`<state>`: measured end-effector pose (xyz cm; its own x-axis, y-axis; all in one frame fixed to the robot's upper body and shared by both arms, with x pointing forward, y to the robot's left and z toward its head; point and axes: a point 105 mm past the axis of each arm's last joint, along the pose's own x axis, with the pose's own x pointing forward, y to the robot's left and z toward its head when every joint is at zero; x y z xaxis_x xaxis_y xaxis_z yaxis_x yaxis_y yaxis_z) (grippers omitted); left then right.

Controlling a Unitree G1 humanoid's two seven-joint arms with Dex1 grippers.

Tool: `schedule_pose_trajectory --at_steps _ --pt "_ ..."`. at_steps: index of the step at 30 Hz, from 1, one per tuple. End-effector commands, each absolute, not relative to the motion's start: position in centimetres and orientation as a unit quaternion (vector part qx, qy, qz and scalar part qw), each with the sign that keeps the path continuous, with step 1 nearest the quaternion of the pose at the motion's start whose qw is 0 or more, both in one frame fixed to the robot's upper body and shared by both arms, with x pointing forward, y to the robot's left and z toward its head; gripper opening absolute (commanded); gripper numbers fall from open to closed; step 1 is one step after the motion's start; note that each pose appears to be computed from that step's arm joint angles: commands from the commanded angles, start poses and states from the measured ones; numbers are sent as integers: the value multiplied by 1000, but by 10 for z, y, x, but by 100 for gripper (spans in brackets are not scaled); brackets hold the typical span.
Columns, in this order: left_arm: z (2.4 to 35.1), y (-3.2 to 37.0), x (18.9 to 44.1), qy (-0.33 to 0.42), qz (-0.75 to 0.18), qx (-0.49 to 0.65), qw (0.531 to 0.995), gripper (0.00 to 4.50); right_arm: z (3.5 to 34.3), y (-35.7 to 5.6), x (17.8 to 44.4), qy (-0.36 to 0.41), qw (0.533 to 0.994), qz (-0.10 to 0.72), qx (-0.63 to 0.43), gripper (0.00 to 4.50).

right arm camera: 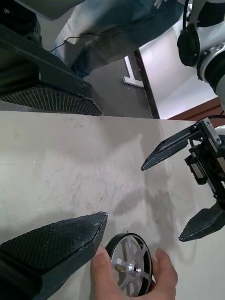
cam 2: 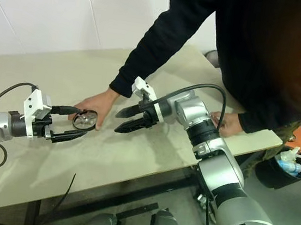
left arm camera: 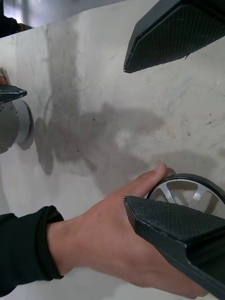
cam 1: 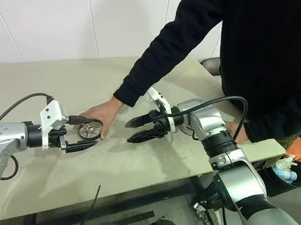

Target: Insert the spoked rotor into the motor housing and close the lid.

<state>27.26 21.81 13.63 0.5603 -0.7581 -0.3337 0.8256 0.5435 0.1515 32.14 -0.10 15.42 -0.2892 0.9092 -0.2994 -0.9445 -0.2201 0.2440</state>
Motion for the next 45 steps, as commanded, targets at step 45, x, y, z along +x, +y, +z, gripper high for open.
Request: schedule_pose_trajectory --at_steps 45 --pt "146 204 257 76 -462 148 871 446 161 -52 324 149 670 726 -47 344"
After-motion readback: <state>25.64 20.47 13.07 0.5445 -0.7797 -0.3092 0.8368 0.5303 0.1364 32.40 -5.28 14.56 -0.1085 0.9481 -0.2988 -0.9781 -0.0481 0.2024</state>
